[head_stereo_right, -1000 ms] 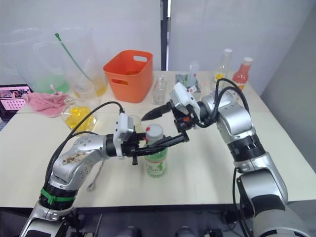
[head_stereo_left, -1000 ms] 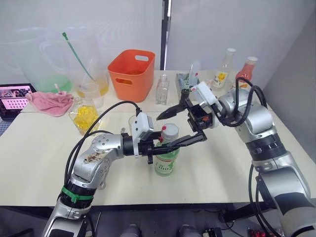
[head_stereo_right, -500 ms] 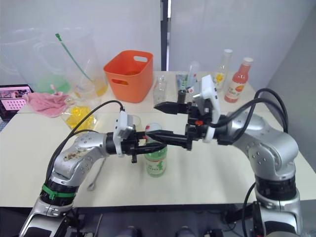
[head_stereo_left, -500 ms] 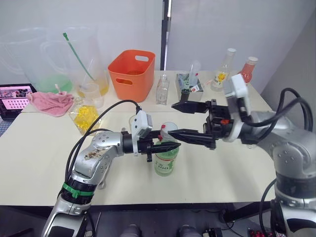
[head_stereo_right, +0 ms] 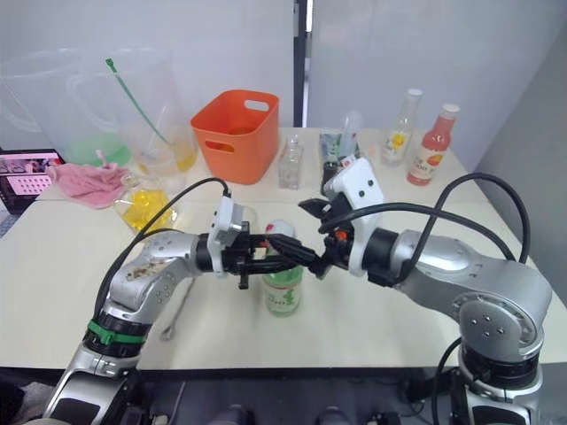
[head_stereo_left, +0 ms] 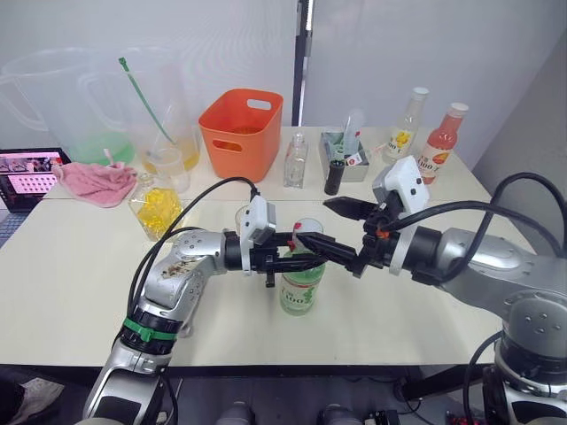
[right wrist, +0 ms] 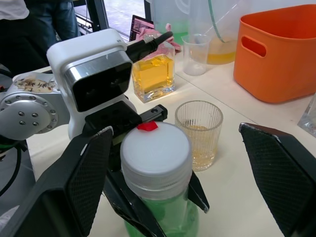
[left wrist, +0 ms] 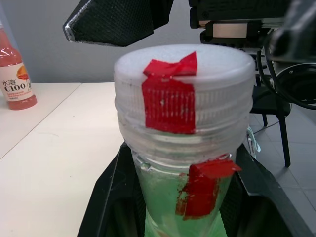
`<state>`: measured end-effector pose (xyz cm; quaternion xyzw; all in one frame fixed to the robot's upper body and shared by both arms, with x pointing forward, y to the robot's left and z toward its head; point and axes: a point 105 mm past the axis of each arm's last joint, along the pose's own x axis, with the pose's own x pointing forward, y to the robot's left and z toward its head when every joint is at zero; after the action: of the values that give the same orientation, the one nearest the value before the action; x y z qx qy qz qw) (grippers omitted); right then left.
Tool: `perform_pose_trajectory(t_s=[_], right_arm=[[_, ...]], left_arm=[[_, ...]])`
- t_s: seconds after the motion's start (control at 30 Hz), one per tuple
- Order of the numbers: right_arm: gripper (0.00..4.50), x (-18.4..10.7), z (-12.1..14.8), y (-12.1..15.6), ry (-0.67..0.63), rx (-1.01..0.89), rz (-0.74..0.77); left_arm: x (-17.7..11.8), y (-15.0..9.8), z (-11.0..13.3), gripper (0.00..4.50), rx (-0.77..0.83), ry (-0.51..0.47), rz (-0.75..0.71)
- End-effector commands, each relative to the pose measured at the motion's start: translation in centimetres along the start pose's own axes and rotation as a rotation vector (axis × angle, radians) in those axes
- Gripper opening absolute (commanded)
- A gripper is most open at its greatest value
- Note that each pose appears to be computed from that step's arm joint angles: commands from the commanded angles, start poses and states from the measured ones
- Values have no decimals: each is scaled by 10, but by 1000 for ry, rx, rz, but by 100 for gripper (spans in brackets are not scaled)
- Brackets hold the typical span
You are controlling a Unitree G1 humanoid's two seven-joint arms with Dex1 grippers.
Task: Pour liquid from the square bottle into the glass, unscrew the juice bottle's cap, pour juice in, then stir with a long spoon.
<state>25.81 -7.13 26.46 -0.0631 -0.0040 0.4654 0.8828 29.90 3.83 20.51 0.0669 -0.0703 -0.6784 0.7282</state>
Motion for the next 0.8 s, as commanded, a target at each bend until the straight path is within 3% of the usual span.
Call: perform_pose_trajectory(t_s=[0.03, 0.4, 0.43, 0.63, 0.67, 0.8], right_arm=[[434, -1, 8, 5, -22, -24, 7], [434, 8, 6, 8, -4, -34, 28], [384, 8, 6, 8, -2, -32, 28], [186, 9, 6, 8, -3, -25, 35], [166, 9, 5, 7, 0, -24, 38], [166, 9, 5, 5, 17, -41, 52]], left_arm=[[7, -2, -3, 139, 5, 7, -20], [7, -2, -2, 139, 12, 8, -10], [7, -2, -2, 139, 12, 8, -9], [7, -2, -1, 139, 12, 6, -3], [7, -2, 0, 139, 13, 6, -1], [8, -4, 1, 139, 14, 4, 1]])
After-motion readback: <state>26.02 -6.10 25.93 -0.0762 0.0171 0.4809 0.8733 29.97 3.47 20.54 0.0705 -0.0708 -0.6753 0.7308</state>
